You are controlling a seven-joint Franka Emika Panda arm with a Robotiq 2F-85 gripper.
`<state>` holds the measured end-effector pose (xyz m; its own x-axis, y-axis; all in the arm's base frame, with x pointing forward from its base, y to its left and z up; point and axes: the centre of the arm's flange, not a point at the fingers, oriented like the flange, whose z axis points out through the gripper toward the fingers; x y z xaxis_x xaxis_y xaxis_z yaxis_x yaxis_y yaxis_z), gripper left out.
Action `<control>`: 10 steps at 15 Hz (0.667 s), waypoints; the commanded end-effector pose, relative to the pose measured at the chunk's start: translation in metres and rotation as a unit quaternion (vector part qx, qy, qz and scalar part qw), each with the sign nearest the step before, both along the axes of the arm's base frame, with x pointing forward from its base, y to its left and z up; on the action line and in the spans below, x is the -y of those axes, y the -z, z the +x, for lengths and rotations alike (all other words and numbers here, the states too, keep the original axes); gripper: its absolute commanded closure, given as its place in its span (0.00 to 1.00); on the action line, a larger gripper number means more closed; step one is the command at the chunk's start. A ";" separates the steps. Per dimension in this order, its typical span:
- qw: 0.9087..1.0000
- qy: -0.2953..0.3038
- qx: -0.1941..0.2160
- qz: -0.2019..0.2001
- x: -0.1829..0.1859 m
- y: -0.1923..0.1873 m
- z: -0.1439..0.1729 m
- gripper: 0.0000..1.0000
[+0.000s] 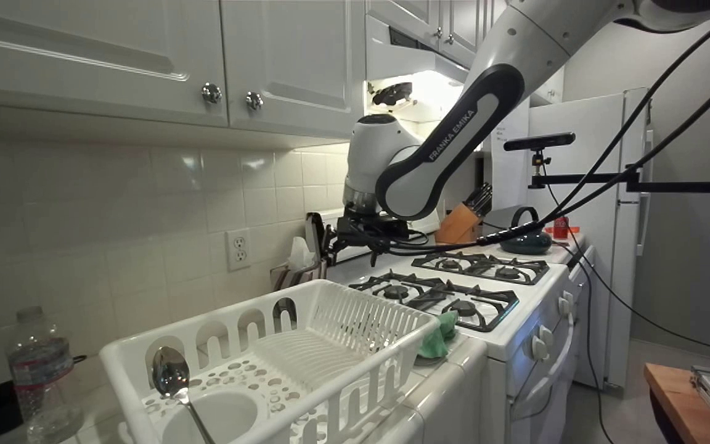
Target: Put two silver spoons in the cutlery holder on the dishrack.
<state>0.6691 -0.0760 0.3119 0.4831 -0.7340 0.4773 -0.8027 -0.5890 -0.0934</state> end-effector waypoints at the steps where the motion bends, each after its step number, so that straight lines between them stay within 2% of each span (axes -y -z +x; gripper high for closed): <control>1: 1.000 -0.026 -0.009 0.000 0.019 0.012 -0.001 0.00; 6: 0.999 -0.023 -0.028 0.010 0.040 0.042 -0.007 0.00; 10: 0.997 0.034 -0.023 0.062 0.048 0.064 -0.009 0.00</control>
<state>0.6603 -0.1203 0.2609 0.5081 -0.7570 0.4109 -0.8118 -0.5803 -0.0650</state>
